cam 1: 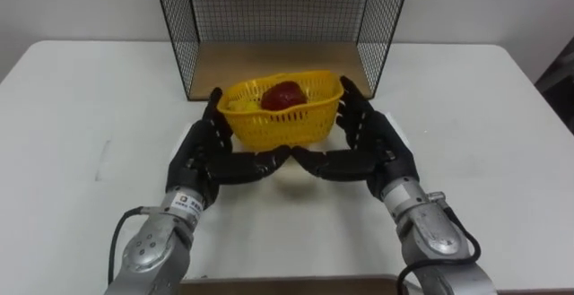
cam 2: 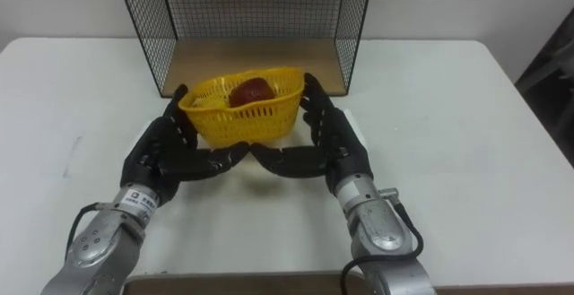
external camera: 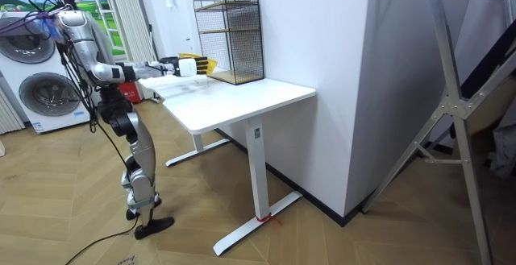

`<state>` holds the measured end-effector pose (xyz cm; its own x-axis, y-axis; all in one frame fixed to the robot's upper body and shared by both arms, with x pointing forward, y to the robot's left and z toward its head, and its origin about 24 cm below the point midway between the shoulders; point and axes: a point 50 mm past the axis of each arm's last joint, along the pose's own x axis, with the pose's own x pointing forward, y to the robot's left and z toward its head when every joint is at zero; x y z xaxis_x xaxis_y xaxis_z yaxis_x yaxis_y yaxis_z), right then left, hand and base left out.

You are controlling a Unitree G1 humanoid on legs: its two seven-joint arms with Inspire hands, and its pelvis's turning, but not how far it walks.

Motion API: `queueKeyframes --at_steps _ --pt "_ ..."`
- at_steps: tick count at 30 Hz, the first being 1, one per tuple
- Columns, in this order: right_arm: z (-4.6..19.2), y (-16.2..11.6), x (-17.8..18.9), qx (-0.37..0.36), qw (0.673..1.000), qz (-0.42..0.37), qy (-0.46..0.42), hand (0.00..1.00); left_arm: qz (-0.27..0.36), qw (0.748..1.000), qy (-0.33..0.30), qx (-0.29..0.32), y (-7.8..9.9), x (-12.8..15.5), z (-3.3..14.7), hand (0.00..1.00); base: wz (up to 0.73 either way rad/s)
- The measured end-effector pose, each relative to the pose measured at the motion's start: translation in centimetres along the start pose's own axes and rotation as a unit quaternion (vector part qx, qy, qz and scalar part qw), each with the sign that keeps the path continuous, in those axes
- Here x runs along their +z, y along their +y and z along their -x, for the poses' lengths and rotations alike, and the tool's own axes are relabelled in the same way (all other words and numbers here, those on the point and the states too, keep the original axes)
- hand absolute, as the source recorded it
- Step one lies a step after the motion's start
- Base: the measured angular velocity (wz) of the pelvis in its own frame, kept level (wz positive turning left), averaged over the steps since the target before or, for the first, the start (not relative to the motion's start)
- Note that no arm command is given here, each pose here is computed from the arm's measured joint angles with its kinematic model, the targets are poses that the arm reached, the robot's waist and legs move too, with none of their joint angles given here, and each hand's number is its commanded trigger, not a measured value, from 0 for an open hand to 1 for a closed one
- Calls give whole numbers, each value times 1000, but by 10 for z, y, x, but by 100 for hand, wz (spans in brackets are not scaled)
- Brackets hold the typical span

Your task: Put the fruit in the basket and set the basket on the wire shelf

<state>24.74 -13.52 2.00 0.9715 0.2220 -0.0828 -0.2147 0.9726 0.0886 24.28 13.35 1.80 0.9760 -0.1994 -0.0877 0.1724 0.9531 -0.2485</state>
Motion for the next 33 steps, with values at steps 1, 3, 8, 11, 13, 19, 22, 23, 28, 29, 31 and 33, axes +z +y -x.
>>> queueKeyframes --at_steps 1,3,8,11,13,19,22,23,28,29,31,33 --pt "-1 0 2 1 1000 1 -5 0 0 1000 -3 -1 0 1 0 0 0" --pt "-3 1 6 2 1000 3 -12 0 -1 1000 -7 0 -1 3 0 0 0" --pt "-4 3 13 3 1000 4 -27 0 -2 1000 -16 3 -2 7 0 0 0" --pt "-4 3 13 4 1000 5 -27 0 -2 1000 -18 6 -2 7 0 0 0" --pt "-4 4 13 4 1000 7 -27 0 -2 1000 -25 7 -4 10 -1 0 0" --pt "-4 5 15 5 999 10 -32 0 -2 999 -36 6 -5 15 -1 0 0" --pt "-5 6 17 6 999 23 -35 0 -2 999 -37 10 -4 16 -1 0 0" --pt "-5 6 17 7 999 24 -36 0 -2 999 -37 10 -3 16 -1 0 0" --pt "-4 6 17 7 999 17 -36 0 -26 999 -46 10 -3 18 -1 0 -4" --pt "-4 6 16 7 999 17 -35 0 -29 998 -47 10 -3 18 0 0 -11" --pt "-4 6 14 6 999 20 -31 0 -34 998 -46 11 -3 17 0 0 -14" --pt "-4 6 13 6 999 16 -29 0 -33 998 -44 15 -2 16 0 0 -11"
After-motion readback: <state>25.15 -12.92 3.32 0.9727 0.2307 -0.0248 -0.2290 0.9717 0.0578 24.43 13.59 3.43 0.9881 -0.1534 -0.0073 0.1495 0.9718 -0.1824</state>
